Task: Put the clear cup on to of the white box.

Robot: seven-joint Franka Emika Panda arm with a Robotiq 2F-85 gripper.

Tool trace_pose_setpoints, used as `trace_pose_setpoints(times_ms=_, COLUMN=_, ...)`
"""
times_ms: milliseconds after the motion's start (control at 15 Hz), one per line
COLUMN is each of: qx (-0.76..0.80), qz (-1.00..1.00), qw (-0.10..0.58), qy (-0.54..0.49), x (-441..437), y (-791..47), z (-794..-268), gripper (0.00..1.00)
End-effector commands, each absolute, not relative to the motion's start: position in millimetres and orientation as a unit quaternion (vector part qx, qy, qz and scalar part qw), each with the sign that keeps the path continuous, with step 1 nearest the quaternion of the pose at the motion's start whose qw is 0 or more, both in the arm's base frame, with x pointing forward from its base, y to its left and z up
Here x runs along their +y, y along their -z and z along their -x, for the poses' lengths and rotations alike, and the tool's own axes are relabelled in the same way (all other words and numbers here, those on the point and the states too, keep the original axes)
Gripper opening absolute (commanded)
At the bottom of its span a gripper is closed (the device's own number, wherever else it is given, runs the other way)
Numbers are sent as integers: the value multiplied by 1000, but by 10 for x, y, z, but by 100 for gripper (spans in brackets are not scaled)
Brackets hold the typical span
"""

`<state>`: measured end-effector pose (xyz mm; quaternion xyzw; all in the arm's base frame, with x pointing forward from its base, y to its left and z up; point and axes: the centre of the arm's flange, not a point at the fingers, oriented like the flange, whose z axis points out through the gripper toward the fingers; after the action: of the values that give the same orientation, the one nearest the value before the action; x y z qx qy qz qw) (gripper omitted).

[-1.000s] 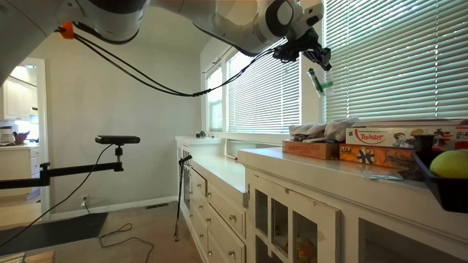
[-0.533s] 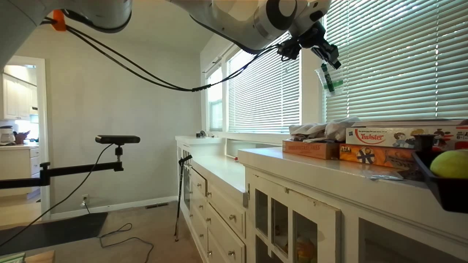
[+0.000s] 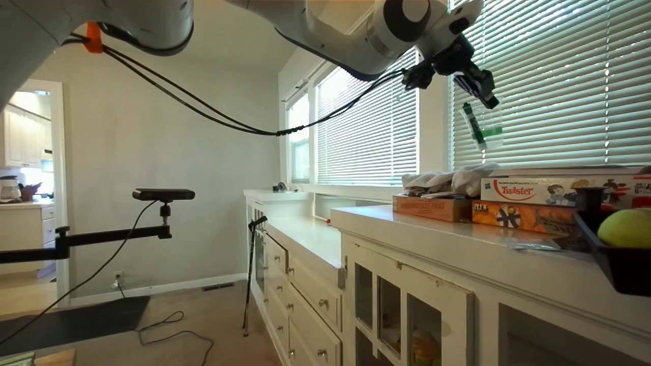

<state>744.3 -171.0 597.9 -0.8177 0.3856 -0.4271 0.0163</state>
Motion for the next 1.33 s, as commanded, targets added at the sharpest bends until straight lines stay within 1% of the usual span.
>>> trace_pose_setpoints(times_ms=0, qx=435, qz=796, qw=-23, qy=419, x=-2215, y=-6032, z=-7637, gripper=2)
trace_pose_setpoints(times_ms=267, qx=478, qz=778, qw=-40, qy=405, x=-2551, y=-6032, z=-7616, gripper=2)
trace_pose_setpoints(times_ms=467, qx=509, qz=776, qw=-32, qy=372, x=-2655, y=-6052, z=-7598, gripper=2)
trace_pose_setpoints(times_ms=667, qx=536, qz=769, qw=-26, qy=346, x=-2706, y=-6054, z=-7580, gripper=2)
trace_pose_setpoints(times_ms=1267, qx=569, qz=756, qw=-23, qy=324, x=-2685, y=-5979, z=-7632, gripper=2)
